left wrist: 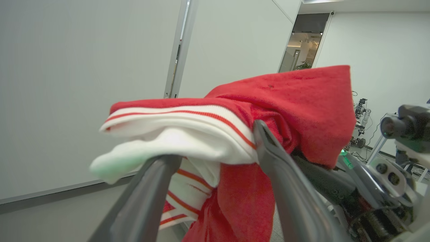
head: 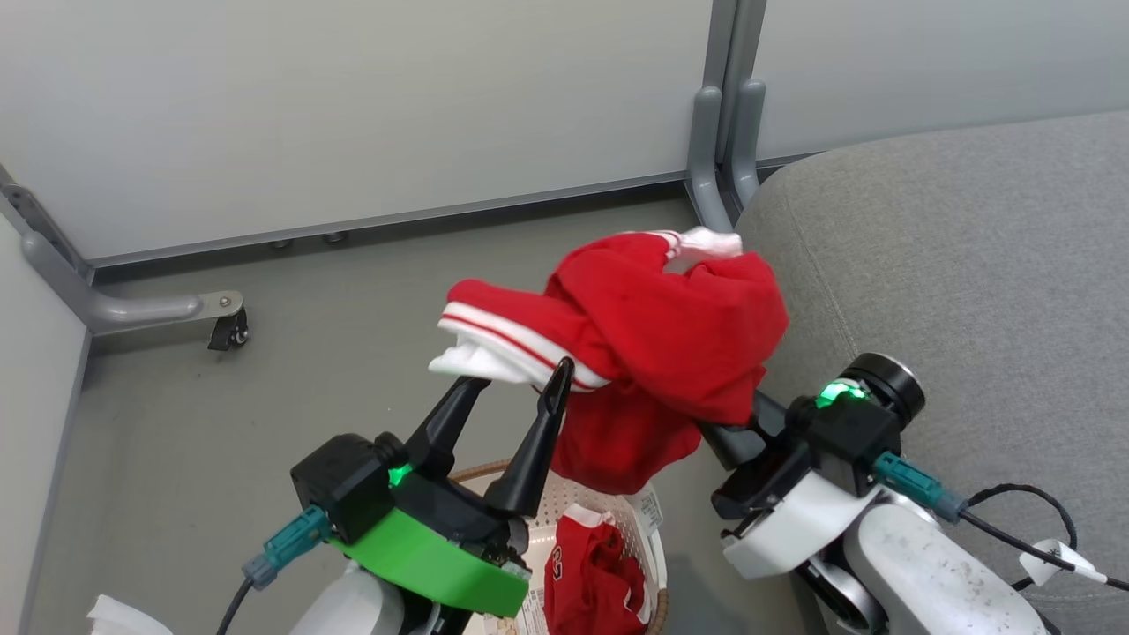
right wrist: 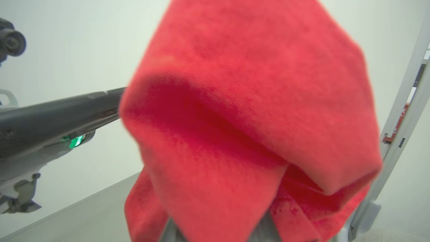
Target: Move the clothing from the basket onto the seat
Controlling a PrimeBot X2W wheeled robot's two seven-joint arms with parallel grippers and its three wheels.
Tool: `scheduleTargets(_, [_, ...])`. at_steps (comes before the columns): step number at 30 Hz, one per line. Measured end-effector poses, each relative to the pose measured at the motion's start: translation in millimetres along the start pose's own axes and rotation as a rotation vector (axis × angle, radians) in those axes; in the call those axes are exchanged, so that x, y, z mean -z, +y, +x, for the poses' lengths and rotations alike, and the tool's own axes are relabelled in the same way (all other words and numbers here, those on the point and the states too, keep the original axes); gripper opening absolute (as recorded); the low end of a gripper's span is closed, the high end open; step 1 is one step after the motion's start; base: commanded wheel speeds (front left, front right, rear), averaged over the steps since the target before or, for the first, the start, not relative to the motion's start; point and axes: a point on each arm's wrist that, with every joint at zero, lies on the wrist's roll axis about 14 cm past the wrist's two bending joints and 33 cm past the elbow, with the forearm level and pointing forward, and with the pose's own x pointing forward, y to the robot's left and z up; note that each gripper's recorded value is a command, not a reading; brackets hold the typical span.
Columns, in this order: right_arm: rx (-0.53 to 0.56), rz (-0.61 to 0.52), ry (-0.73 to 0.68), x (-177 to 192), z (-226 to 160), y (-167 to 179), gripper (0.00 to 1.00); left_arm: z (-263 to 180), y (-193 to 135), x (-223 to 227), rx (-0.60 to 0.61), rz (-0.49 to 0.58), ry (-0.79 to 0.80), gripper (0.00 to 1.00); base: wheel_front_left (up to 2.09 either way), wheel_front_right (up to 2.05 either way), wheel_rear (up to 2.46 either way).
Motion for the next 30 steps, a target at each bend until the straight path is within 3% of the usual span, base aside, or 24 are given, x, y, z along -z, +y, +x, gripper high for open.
scheduleTargets(10, [0.172,-0.005,-0.070,-21,-12,-45,0.00,-22,27,16,-0.091,0.031,0.064,1.00,0.00,0.00,0.00])
scheduleTargets(20, [0.362,-0.032,-0.122,-38,-41,-91,0.00,-60,65,29,-0.255,0.070,0.118,1.00,0.00,0.00,0.00])
scheduleTargets(30, [0.465,-0.032,-0.124,-38,-64,-109,0.00,-85,68,49,-0.301,0.102,0.192,1.00,0.00,0.00,0.00])
